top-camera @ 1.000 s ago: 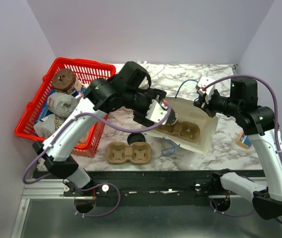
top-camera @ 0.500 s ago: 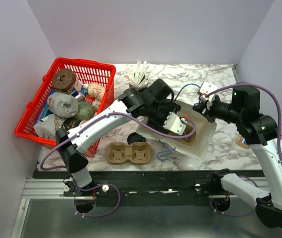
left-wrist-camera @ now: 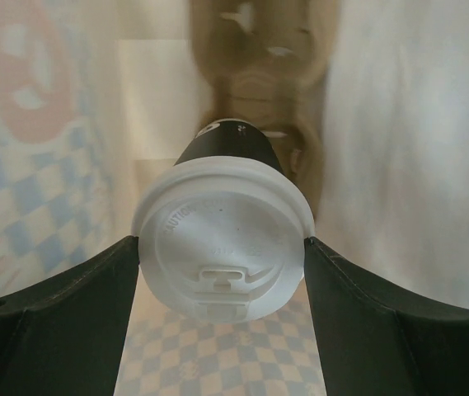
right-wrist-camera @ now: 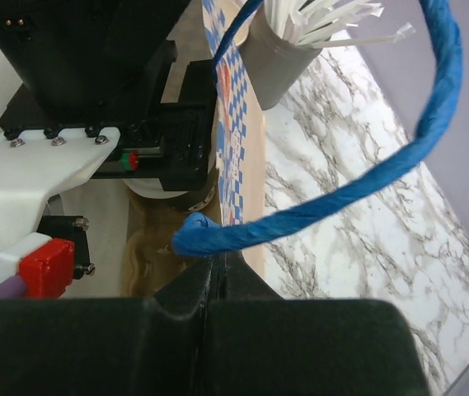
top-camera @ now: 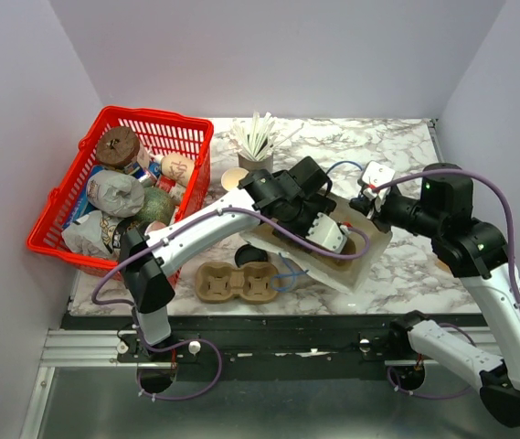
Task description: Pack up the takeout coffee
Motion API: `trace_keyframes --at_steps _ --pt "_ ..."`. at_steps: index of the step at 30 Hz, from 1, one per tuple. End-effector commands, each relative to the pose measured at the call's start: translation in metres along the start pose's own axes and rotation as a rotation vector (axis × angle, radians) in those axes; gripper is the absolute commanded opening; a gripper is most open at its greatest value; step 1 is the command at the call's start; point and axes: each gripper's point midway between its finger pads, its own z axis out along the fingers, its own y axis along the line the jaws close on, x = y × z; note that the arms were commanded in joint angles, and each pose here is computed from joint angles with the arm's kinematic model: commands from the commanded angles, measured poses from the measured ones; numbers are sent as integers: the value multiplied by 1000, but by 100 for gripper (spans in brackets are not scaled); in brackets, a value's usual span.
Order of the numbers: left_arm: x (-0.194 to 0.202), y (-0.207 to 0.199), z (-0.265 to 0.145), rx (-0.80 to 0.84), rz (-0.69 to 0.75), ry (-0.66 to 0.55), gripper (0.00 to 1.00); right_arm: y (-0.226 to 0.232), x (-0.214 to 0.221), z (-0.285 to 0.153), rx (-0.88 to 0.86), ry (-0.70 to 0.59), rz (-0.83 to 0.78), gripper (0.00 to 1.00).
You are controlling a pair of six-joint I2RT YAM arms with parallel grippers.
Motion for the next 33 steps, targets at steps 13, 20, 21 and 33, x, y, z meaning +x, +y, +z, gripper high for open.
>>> trace_keyframes --at_steps 13,20,21,33 --pt "11 -10 25 73 -35 56 0 -5 -16 0 55 -88 -78 0" --pt "16 -23 40 126 -54 62 0 7 -14 1 20 -113 -59 0" --pt "17 -26 43 142 -49 57 0 7 -15 2 21 -121 -62 1" --pt "32 -33 72 258 -8 66 0 19 -17 4 -22 -157 -75 0"
